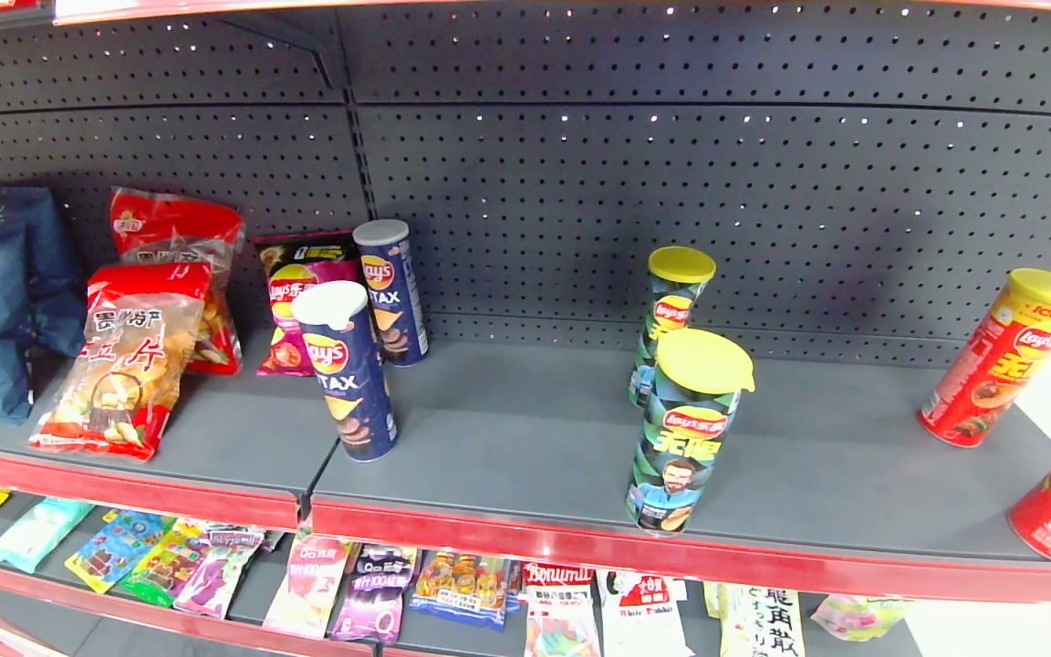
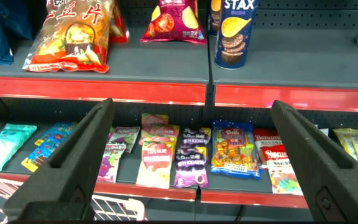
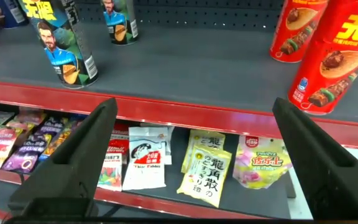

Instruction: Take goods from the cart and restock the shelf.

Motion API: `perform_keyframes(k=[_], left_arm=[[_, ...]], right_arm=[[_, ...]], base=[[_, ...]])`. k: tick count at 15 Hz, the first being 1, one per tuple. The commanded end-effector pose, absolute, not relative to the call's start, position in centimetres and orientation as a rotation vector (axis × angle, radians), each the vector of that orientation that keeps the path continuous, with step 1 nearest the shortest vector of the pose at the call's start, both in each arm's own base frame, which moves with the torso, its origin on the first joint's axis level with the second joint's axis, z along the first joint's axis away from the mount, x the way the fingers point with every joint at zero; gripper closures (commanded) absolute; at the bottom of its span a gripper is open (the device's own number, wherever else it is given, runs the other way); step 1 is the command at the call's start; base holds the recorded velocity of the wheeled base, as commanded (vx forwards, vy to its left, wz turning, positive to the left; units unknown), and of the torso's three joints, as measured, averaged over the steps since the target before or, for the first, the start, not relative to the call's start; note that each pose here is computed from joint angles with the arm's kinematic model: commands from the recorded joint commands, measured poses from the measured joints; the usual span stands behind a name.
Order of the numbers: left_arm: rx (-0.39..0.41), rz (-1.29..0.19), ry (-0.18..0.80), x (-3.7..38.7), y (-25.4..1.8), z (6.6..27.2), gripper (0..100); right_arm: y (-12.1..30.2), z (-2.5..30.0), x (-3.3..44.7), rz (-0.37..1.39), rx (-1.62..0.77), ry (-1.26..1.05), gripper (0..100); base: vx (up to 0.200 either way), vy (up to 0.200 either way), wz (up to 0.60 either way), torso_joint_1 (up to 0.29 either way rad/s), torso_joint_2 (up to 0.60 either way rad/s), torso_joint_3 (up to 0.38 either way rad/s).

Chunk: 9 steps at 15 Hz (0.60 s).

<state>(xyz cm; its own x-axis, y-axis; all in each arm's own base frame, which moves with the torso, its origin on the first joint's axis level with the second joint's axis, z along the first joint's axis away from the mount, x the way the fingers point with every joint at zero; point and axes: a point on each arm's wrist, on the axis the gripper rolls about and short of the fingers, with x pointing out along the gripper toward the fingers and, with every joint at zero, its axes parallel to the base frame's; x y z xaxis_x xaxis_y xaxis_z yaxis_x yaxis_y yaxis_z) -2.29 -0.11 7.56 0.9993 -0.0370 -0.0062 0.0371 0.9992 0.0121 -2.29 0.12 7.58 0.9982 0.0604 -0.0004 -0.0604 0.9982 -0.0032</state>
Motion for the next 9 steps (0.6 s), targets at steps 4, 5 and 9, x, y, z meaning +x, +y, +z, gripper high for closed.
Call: perform_keyframes(k=[4,5,9], left_arm=[[0.012,-0.037,0.007,-2.28,-0.11,7.56,0],[0.012,-0.037,0.007,-2.28,-0.11,7.56,0],[0.012,-0.037,0.007,-2.28,-0.11,7.56,0]], right_arm=[[0.12,7.57,-2.30,0.061,0.000,0.000,0],[0.12,7.57,-2.30,0.061,0.000,0.000,0],[0.12,7.57,-2.30,0.061,-0.002,0.000,0]], base=[[0.000,0.000,-0.60,0.000,0.00,0.001],[0.000,0.000,-0.60,0.017,0.00,-0.007],[0.000,0.000,0.00,0.000,0.00,0.000]])
